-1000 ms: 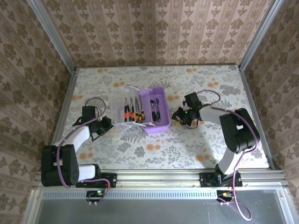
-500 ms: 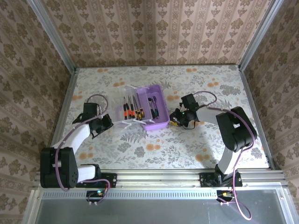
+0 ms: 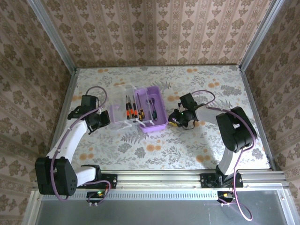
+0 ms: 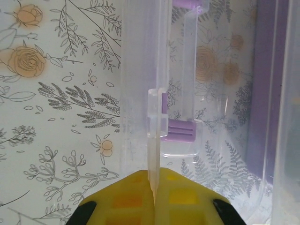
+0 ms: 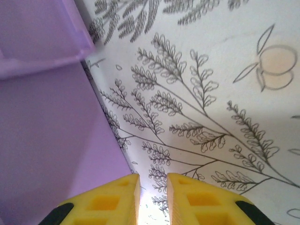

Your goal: Pack the tool kit

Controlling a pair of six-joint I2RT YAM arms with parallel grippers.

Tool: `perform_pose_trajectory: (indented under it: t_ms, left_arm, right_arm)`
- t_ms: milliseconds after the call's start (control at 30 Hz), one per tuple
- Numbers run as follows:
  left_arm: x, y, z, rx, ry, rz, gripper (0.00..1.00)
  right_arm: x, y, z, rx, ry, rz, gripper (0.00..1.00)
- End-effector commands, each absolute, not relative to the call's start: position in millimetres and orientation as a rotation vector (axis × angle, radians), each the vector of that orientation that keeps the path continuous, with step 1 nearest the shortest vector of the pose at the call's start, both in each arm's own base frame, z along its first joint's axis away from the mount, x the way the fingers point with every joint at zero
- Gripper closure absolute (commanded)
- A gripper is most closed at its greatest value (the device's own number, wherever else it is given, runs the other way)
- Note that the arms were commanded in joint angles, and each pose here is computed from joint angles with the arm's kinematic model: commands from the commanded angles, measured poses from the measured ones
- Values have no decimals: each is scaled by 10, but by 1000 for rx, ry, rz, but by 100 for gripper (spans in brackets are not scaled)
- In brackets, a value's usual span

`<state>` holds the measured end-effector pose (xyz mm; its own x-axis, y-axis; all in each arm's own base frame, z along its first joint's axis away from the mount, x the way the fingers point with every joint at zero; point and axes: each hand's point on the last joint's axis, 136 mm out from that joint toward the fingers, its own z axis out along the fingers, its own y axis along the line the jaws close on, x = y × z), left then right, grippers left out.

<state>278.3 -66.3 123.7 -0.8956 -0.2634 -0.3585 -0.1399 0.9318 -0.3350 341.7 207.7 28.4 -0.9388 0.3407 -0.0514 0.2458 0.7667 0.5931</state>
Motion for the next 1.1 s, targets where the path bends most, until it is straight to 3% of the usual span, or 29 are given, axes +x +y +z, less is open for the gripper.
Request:
perform_pose_trajectory:
  t_ms: [0, 233, 500, 900, 1067]
  left_arm:
    - [2815, -698, 1577, -188, 2636, -425, 100]
    - [2825, -739, 1702, -94, 2657, -384, 100]
    - [2800, -917, 1870, -10, 2706, -337, 100]
    - [2686, -1411, 2085, 111, 2708, -419, 100]
    - [2640, -1669, 2220, 171, 2677, -491, 94]
  right_arm:
    - [3537, 2029, 394, 430, 2788, 854, 76]
    - [3668, 2281, 397, 419, 2771, 939, 75]
    - [3496, 2810, 350, 306, 2794, 978, 76]
    - [3384, 2987, 351, 304, 2791, 1026, 76]
    - [3394, 3015, 354, 309, 2786, 1031, 76]
